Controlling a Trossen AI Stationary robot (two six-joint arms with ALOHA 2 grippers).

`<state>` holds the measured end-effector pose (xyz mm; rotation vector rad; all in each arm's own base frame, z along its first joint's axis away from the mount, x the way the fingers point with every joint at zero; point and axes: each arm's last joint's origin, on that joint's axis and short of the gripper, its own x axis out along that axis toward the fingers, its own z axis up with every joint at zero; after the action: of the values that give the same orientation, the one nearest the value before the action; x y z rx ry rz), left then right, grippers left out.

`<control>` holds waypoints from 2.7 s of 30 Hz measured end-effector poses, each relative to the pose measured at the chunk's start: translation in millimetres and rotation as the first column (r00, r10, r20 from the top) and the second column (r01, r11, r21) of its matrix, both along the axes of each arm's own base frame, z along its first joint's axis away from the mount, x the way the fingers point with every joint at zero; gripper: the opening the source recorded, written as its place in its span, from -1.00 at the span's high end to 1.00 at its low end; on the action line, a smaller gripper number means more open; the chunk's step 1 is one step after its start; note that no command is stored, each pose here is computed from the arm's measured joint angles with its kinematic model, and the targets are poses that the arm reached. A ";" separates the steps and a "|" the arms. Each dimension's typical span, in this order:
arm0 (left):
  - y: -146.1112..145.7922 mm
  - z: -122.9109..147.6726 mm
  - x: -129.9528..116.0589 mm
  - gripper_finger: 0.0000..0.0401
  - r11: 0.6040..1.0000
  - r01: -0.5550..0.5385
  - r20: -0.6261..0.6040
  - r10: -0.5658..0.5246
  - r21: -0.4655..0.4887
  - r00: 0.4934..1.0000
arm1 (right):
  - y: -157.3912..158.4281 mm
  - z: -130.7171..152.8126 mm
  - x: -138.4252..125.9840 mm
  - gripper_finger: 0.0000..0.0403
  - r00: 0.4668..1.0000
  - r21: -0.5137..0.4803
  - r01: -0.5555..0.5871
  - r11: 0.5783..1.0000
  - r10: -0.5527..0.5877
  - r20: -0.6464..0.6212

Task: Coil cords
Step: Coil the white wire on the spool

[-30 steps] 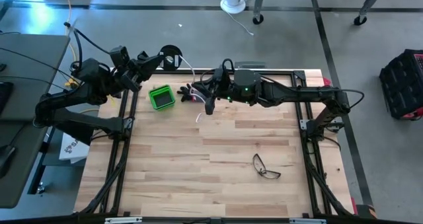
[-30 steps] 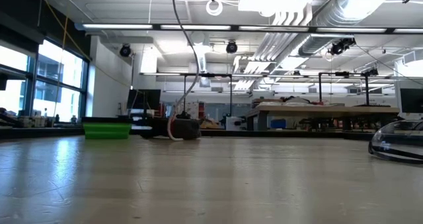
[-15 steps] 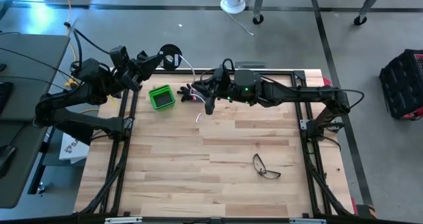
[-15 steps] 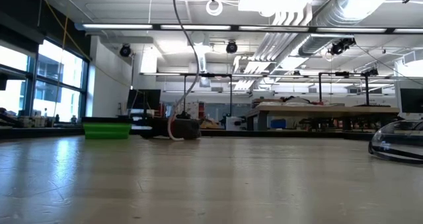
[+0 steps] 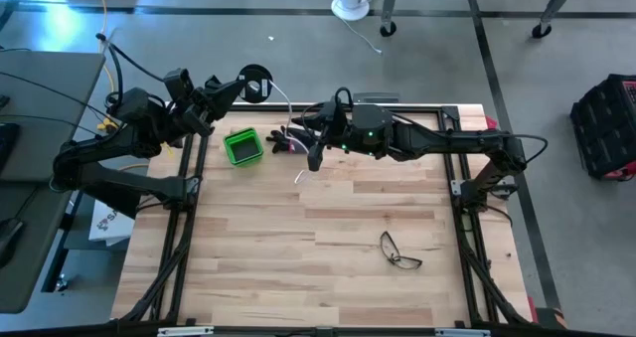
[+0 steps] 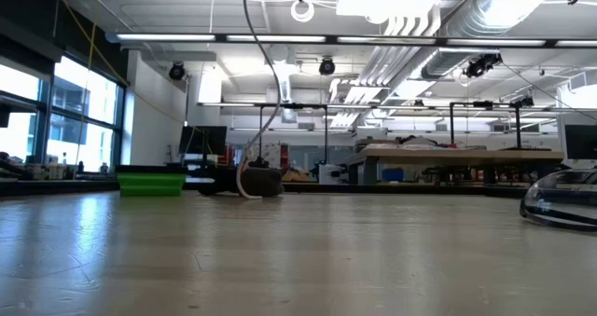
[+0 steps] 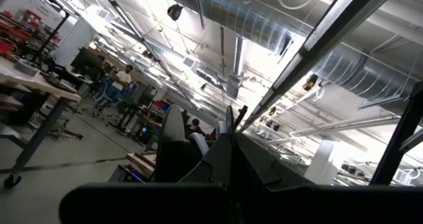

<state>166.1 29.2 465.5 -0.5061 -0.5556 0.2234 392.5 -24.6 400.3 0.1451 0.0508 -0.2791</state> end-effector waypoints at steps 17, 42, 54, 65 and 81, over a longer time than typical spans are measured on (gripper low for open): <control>-0.8 1.3 1.3 1.00 0.998 0.057 0.035 -0.056 -0.027 0.998 | -2.0 -5.8 5.6 0.39 1.000 -0.007 -0.022 1.000 0.022 -0.009; -0.8 0.9 1.5 1.00 0.997 0.061 0.034 -0.060 -0.036 0.998 | 0.7 -3.4 4.2 0.93 1.000 -0.036 -0.022 0.999 0.021 -0.008; 1.1 -13.2 21.8 1.00 0.892 0.245 0.086 -0.230 -0.379 0.969 | 31.5 -0.2 9.0 1.00 0.991 -0.043 -0.118 0.992 0.120 0.063; -2.4 -32.4 48.8 1.00 0.666 0.404 0.114 -0.435 -0.627 0.893 | 55.5 -17.7 31.1 1.00 0.973 -0.009 -0.180 0.984 0.179 0.145; -32.3 -35.9 50.7 1.00 0.381 0.510 0.218 -0.595 -0.771 0.774 | 49.6 -9.0 30.5 1.00 0.957 -0.057 -0.180 0.982 0.188 0.223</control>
<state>216.8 -3.1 429.6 -1.5589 -0.1115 -0.1888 422.9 25.0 391.3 0.1344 -0.1679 -0.0757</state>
